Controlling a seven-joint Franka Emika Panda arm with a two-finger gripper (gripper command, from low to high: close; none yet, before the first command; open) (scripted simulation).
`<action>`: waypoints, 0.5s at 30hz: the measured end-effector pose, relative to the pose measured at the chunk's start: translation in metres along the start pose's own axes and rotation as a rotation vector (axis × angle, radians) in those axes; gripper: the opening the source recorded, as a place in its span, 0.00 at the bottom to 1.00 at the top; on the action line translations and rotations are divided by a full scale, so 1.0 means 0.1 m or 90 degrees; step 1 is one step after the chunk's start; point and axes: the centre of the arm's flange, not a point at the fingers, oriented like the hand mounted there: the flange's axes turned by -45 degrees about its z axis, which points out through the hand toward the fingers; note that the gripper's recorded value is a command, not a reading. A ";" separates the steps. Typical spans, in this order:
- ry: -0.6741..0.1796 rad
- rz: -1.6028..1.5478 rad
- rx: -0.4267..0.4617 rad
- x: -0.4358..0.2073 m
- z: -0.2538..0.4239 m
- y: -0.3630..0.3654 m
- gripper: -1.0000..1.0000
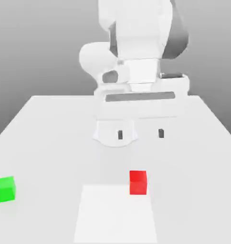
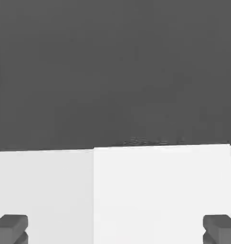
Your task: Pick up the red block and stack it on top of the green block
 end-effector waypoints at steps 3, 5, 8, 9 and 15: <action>-0.067 -0.002 -0.016 -0.39 0.71 -0.03 0.50; -0.080 -0.003 -0.018 -0.49 0.97 -0.04 0.50; -0.085 -0.002 -0.018 -0.57 1.24 -0.03 0.50; -0.085 -0.002 -0.018 -0.59 1.31 -0.02 0.00; -0.085 -0.002 -0.018 -0.60 1.34 -0.03 0.00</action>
